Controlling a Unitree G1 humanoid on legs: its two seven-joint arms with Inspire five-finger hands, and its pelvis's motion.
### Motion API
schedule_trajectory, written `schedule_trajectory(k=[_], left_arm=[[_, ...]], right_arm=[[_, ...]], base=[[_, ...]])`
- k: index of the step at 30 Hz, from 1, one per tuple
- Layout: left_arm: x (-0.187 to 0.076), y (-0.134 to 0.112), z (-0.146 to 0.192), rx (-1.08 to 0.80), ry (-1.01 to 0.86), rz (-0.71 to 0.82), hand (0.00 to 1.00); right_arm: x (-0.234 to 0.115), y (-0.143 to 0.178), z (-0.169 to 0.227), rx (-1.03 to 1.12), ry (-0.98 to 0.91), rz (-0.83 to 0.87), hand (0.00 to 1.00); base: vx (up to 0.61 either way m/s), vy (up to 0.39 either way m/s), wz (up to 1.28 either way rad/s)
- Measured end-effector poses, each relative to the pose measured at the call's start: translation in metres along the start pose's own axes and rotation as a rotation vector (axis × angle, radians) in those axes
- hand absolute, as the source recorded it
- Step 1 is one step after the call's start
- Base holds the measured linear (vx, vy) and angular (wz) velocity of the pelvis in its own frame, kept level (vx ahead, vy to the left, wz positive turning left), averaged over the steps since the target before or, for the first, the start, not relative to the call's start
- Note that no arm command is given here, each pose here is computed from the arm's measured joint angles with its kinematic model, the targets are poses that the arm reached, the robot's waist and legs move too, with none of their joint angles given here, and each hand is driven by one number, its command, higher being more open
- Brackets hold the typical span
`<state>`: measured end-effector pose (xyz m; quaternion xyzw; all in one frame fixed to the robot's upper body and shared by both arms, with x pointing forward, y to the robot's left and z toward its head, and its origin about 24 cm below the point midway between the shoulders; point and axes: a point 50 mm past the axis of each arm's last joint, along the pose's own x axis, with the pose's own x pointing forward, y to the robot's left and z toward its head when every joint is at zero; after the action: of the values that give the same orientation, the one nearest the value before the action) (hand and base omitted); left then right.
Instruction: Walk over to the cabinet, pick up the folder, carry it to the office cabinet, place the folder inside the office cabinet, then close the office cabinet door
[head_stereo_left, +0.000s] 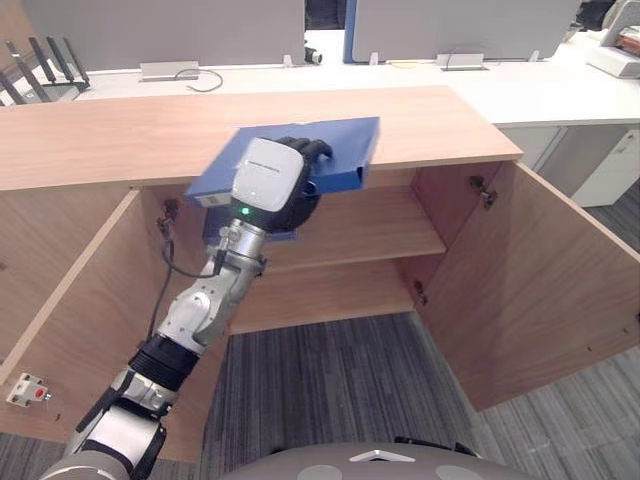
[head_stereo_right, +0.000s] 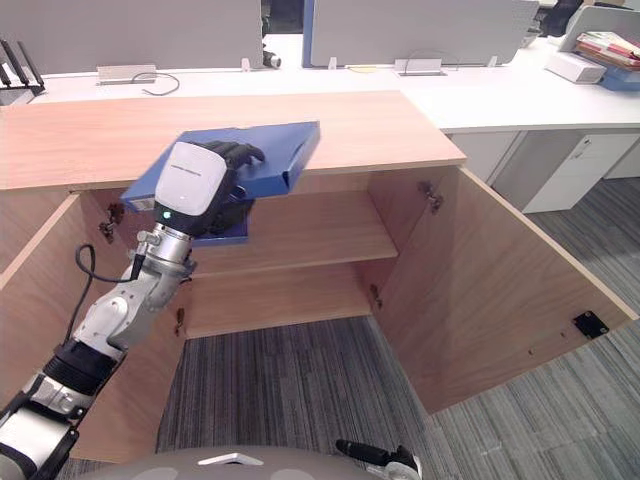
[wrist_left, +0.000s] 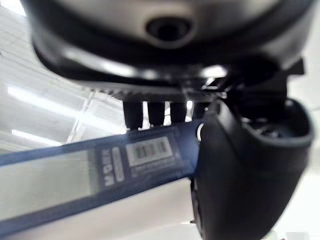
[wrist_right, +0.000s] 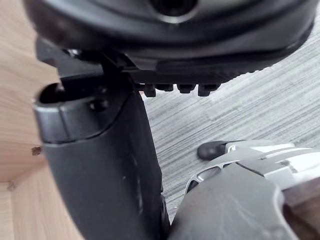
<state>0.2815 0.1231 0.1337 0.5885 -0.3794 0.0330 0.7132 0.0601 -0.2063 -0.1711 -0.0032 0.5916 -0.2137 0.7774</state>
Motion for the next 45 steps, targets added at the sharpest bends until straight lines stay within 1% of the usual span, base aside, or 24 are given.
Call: schedule_trajectory(k=[3,9,12,16,23,27,30,32,38,45], left_arm=[[-0.003,-0.001,0.006,-0.065,0.001,0.007,0.0],[-0.002,0.0,0.009,-0.116,0.039,0.052,0.0],[-0.006,0.004,0.01,-0.15,0.068,0.083,0.0],[-0.004,0.008,0.01,-0.201,0.096,0.14,0.0],[-0.003,0.01,0.014,-0.257,0.09,0.151,0.0],[0.002,0.022,0.036,-0.434,0.029,0.178,0.0],[0.003,0.024,0.055,-0.535,-0.035,0.166,0.0],[0.002,0.022,0.071,-0.605,-0.09,0.127,0.0],[-0.001,0.02,0.091,-0.695,-0.157,0.067,0.0],[0.0,0.029,0.096,-0.712,-0.189,0.098,0.0]], right_arm=[[0.0,-0.001,0.0,-0.016,-0.001,0.0,1.0],[0.0,-0.001,0.001,-0.04,-0.006,0.001,1.0],[0.0,-0.001,0.002,-0.053,-0.008,0.003,1.0],[0.001,-0.001,0.005,-0.082,-0.016,0.006,1.0],[0.001,0.002,0.011,-0.116,-0.036,0.006,1.0],[0.001,0.001,0.007,-0.123,-0.018,0.001,1.0],[0.002,-0.001,0.004,-0.127,-0.006,-0.003,1.0],[0.002,-0.003,0.001,-0.139,0.003,-0.005,1.0],[0.002,-0.006,0.0,-0.155,-0.006,-0.011,1.0],[0.001,-0.005,-0.006,-0.167,0.013,-0.01,1.0]], base=[[-0.01,0.003,0.02],[0.0,0.001,0.01],[0.01,0.001,0.0],[0.0,0.0,0.0],[0.0,0.0,0.0],[0.0,0.0,0.0],[-0.01,0.002,-0.01],[-0.02,0.013,-0.06],[-0.01,0.011,-0.03],[0.01,0.002,0.01]])
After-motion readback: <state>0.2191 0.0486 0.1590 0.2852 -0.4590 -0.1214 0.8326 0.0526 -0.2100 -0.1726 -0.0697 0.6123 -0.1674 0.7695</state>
